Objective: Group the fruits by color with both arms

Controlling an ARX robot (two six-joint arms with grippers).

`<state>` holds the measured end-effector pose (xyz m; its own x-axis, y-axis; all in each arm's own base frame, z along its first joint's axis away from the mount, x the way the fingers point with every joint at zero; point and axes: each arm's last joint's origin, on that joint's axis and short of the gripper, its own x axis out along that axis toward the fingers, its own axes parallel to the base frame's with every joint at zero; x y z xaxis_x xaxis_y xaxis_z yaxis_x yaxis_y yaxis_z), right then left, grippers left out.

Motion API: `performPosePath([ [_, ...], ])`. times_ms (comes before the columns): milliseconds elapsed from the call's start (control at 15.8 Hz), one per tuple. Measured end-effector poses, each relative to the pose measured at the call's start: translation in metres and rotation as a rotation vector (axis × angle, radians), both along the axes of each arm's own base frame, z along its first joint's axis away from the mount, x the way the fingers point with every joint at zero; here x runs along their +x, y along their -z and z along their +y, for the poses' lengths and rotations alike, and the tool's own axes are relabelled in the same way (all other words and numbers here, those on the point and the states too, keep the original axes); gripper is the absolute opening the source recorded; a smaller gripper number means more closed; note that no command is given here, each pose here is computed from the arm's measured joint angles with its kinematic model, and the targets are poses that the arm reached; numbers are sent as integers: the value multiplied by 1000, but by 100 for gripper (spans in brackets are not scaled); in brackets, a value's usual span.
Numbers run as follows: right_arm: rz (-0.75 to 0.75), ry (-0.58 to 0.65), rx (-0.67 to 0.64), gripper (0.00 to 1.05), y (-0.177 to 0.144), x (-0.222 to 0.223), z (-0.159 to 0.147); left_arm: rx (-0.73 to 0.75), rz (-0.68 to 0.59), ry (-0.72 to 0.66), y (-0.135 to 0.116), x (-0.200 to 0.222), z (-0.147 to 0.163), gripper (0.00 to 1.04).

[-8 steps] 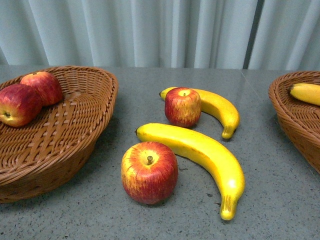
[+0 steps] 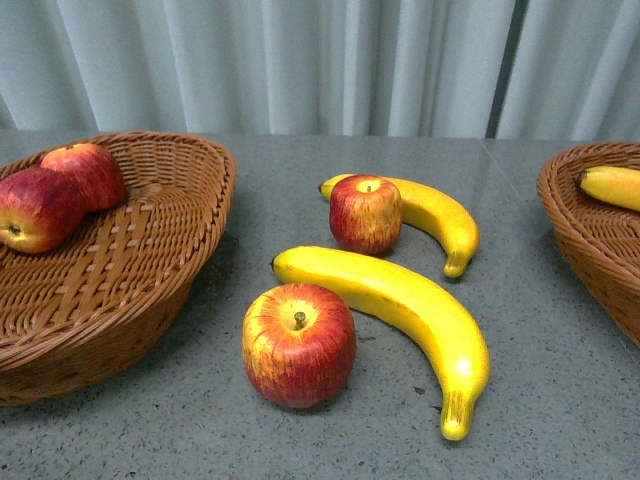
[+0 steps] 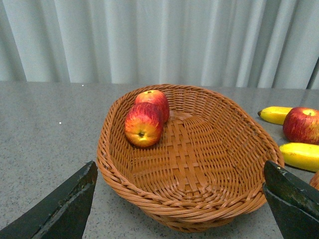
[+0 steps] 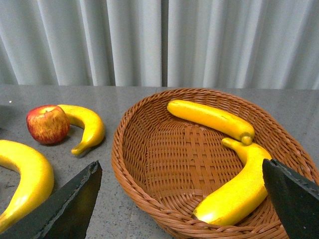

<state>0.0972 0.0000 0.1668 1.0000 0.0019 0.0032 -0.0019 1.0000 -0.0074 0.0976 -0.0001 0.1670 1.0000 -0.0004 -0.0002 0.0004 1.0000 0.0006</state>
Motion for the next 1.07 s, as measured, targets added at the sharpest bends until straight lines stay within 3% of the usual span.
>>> performPosePath([
  [379, 0, 0, 0, 98, 0, 0, 0, 0, 0, 0, 0, 0, 0, 98],
  [505, 0, 1, 0, 98, 0, 0, 0, 16, 339, 20, -2, 1, 0, 98],
  [568, -1, 2, 0, 98, 0, 0, 0, 30, 422, 30, -13, 4, -2, 98],
  [757, -1, 2, 0, 98, 0, 0, 0, 101, 217, 179, -80, 37, -19, 98],
  [821, 0, 2, 0, 98, 0, 0, 0, 132, 204, 257, -93, 58, -31, 98],
  [1073, 0, 2, 0, 98, 0, 0, 0, 216, 389, 593, -90, 132, -97, 98],
])
